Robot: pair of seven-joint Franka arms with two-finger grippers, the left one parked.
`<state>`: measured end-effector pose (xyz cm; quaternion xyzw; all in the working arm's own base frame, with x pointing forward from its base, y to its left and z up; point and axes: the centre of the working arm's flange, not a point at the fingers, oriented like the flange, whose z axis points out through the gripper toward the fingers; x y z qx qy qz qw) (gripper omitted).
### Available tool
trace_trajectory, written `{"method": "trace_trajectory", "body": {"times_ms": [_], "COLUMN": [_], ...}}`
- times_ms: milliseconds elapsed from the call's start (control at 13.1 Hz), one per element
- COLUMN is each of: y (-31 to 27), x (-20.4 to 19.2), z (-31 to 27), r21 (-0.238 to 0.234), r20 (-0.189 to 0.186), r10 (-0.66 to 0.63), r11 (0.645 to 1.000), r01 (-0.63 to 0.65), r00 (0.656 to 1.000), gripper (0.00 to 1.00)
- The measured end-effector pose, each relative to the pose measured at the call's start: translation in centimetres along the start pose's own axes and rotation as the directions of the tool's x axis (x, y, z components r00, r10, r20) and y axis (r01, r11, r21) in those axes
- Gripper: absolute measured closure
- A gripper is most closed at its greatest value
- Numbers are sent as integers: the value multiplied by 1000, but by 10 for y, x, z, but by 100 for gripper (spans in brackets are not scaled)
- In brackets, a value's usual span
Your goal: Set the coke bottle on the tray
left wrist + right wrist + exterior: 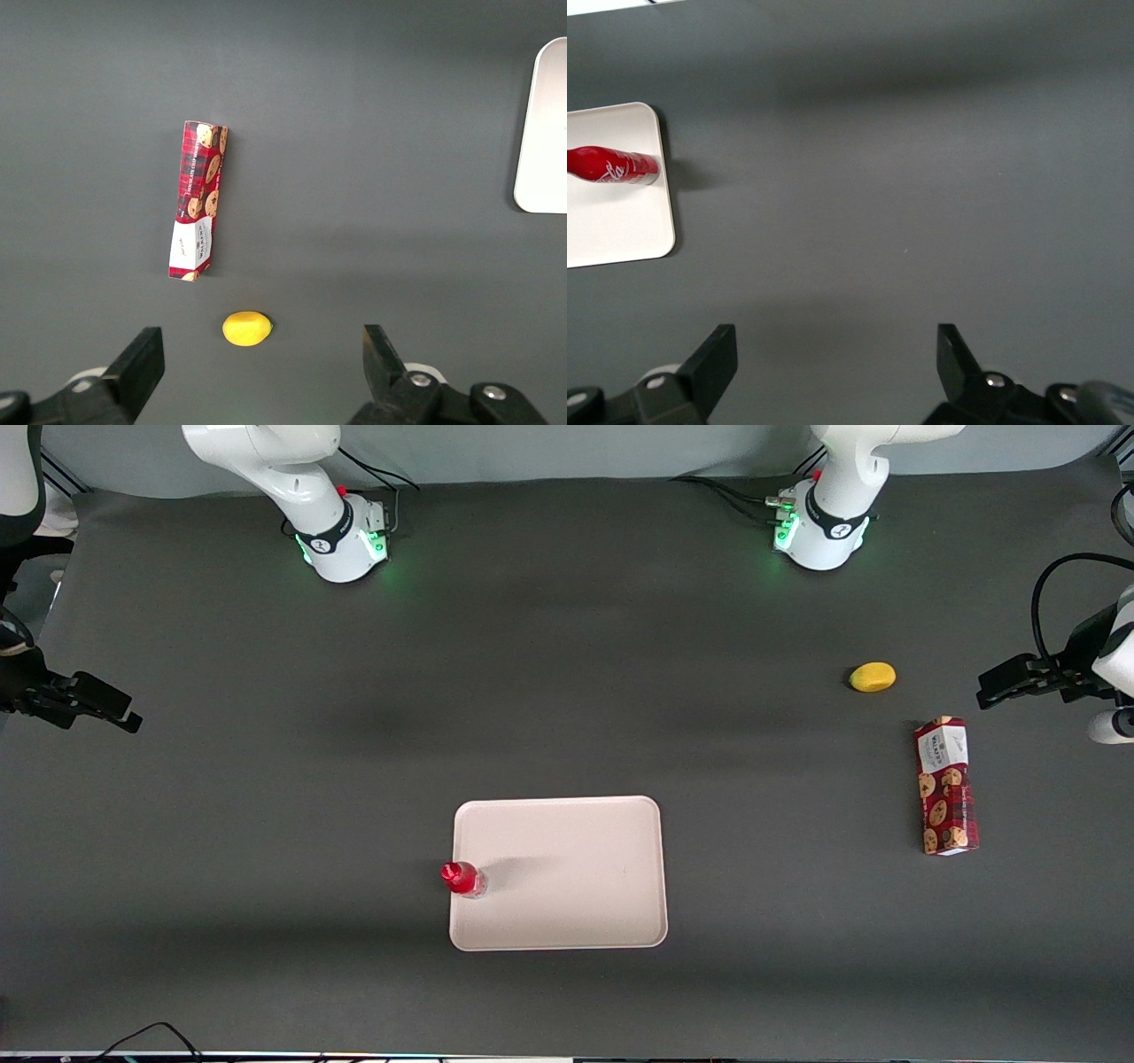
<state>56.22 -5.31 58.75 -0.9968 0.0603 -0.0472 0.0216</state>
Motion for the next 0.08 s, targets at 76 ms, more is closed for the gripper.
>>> {"method": "trace_trajectory", "body": {"times_ms": [76], "y": [0], "x": [0], "z": [0], "r21": [-1], "r20": [-1], "r10": [0], "r11": [1000], "r01": [0], "r00": [1000], "gripper": [0]}}
